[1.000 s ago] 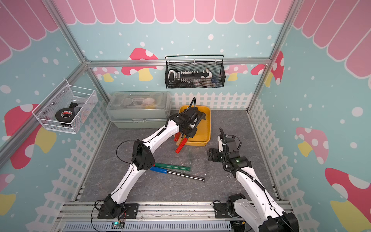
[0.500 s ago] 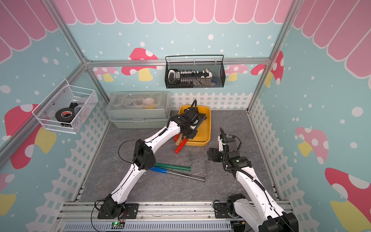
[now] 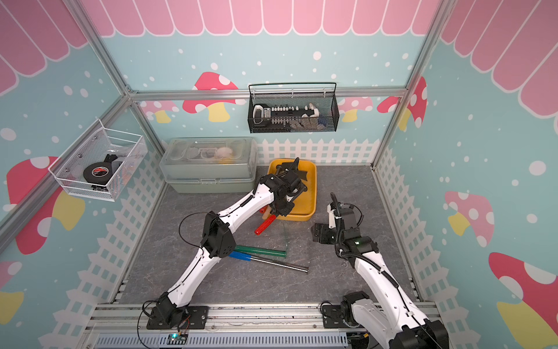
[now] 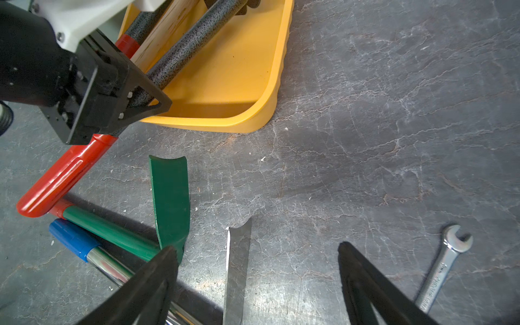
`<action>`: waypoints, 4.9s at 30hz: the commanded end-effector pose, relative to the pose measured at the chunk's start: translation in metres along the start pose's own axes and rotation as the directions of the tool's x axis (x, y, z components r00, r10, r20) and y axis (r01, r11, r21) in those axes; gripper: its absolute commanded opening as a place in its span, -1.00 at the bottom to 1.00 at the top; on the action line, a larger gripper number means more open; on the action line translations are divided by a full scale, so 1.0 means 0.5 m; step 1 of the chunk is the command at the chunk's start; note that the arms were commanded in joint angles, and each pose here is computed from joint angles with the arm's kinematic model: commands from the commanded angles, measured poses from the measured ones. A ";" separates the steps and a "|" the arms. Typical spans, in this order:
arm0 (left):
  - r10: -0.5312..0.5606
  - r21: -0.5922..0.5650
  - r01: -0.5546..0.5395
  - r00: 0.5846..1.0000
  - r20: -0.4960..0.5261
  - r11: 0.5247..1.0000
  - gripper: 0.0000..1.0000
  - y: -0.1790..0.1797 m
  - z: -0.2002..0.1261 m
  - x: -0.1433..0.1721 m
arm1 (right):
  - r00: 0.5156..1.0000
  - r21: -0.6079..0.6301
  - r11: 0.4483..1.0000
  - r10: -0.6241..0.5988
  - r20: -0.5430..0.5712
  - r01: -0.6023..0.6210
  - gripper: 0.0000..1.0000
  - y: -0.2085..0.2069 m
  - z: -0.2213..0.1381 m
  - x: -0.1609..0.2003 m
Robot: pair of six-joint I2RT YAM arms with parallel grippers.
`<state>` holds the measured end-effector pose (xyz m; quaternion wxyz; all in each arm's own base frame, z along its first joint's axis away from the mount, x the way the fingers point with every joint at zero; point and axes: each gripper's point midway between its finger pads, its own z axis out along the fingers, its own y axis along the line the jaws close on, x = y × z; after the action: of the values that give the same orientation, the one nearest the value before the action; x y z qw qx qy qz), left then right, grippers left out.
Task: Put the small hoe into the storage box
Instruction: Place the hoe in the storage box.
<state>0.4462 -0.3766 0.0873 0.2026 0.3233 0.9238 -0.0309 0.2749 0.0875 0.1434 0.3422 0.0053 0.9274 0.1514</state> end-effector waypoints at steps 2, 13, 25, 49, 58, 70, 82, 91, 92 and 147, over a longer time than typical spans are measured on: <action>0.038 -0.040 -0.037 0.999 0.006 0.999 -0.64 0.006 -0.033 -0.006 | 1.000 0.004 1.000 0.007 -0.003 -0.007 0.78 -0.004 0.003 0.006; 0.039 -0.033 -0.042 0.995 -0.088 0.999 -0.63 -0.014 -0.065 0.043 | 1.000 -0.013 1.000 0.017 -0.002 -0.017 0.77 0.001 0.005 0.006; 0.033 -0.049 -0.038 0.994 -0.109 0.998 -0.53 -0.008 -0.072 0.053 | 1.000 -0.022 0.999 0.023 0.006 -0.023 0.77 0.004 0.001 0.006; 0.006 -0.056 -0.012 0.995 -0.097 0.998 -0.47 -0.010 -0.031 0.041 | 1.000 -0.012 1.000 0.013 0.005 -0.013 0.77 0.001 0.005 0.003; -0.102 -0.051 0.099 0.993 -0.054 0.994 -0.60 -0.003 -0.005 0.022 | 1.000 -0.007 1.000 0.012 -0.004 -0.012 0.77 -0.003 0.009 0.011; -0.159 -0.002 0.159 0.986 0.053 0.987 -0.68 0.004 0.007 -0.033 | 1.000 0.004 1.000 0.006 -0.001 -0.006 0.77 -0.009 0.008 0.017; -0.148 -0.037 0.154 0.981 0.127 0.987 -0.67 0.022 0.030 -0.066 | 0.998 0.088 0.994 0.068 0.018 -0.069 0.76 -0.029 0.022 -0.021; -0.144 -0.062 0.157 0.974 0.173 0.986 -0.65 0.047 0.048 -0.085 | 0.991 0.081 0.988 0.130 0.034 -0.133 0.67 -0.020 0.044 -0.062; -0.139 -0.062 0.153 0.973 0.182 0.986 -0.65 0.046 0.048 -0.090 | 0.990 0.078 0.988 0.133 0.038 -0.135 0.67 -0.018 0.044 -0.068; -0.124 -0.148 0.175 0.945 0.303 0.973 0.07 0.054 -0.157 -0.077 | 0.973 0.123 0.967 0.230 -0.035 -0.224 0.24 -0.019 0.230 -0.150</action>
<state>0.4705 -0.3767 0.1606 0.3512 0.2328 0.9063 -0.0341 0.3975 0.1006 0.1063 0.2983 0.1182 0.9383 0.1293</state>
